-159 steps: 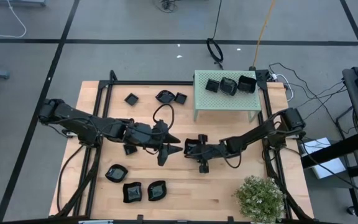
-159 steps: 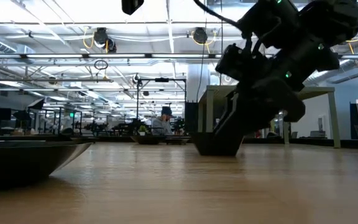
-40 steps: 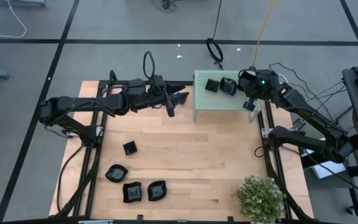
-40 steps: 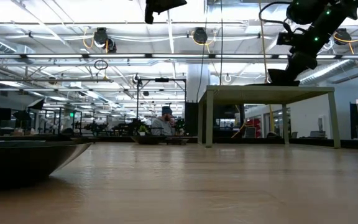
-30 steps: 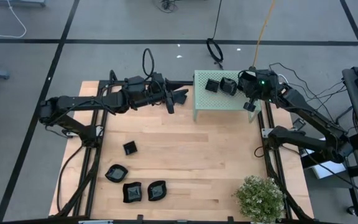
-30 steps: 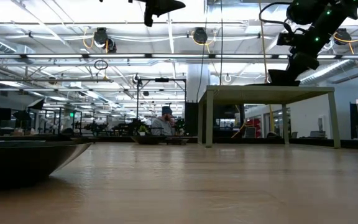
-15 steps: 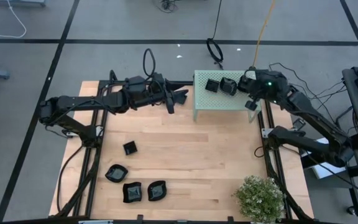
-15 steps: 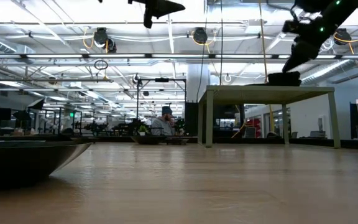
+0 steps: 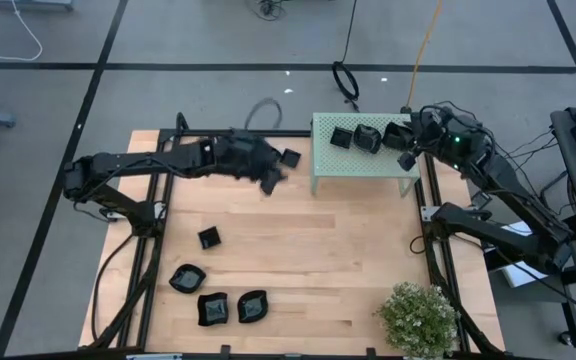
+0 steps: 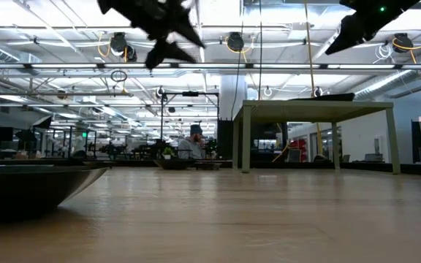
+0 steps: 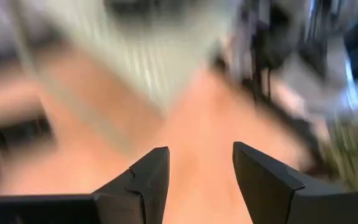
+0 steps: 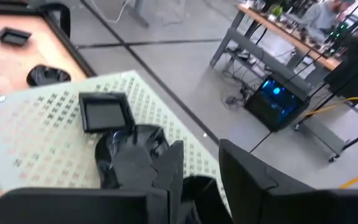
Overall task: Pick & Place Mini shaped plates
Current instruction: Move the bottom square plate to the center of the table
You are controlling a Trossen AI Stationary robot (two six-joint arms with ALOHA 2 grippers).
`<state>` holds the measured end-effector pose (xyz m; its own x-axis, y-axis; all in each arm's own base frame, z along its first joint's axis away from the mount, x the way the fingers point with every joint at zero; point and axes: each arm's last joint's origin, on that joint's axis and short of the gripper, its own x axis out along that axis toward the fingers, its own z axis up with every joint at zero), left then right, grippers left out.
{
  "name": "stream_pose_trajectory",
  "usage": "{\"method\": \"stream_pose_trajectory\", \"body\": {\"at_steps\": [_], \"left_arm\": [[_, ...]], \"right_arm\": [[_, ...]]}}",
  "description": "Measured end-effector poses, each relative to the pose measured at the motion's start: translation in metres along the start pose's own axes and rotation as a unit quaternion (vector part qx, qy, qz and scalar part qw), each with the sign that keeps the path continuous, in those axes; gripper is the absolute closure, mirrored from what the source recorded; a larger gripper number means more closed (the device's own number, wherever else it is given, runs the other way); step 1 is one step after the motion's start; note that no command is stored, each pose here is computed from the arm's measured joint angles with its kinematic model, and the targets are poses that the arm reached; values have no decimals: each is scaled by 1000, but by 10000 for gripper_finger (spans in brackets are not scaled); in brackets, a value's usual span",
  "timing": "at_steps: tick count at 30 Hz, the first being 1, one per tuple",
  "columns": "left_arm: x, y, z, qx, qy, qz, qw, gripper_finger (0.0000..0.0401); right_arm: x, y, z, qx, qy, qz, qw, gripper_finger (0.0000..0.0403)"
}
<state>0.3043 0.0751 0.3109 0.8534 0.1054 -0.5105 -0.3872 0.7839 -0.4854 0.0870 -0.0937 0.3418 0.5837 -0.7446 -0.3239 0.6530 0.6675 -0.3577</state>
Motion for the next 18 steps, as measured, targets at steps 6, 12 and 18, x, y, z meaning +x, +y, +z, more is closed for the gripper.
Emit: {"method": "stream_pose_trajectory", "body": {"at_steps": [6,12,18], "left_arm": [[-12,-2,-59,-27,286,41,957,219],[-33,-12,-113,9,437,148,887,219],[-34,-12,-165,-8,478,209,853,219]], "right_arm": [[1,-4,10,6,-50,-18,999,313],[-1,-8,21,12,-106,-39,994,314],[-1,-8,21,8,-107,-40,993,314]]}}
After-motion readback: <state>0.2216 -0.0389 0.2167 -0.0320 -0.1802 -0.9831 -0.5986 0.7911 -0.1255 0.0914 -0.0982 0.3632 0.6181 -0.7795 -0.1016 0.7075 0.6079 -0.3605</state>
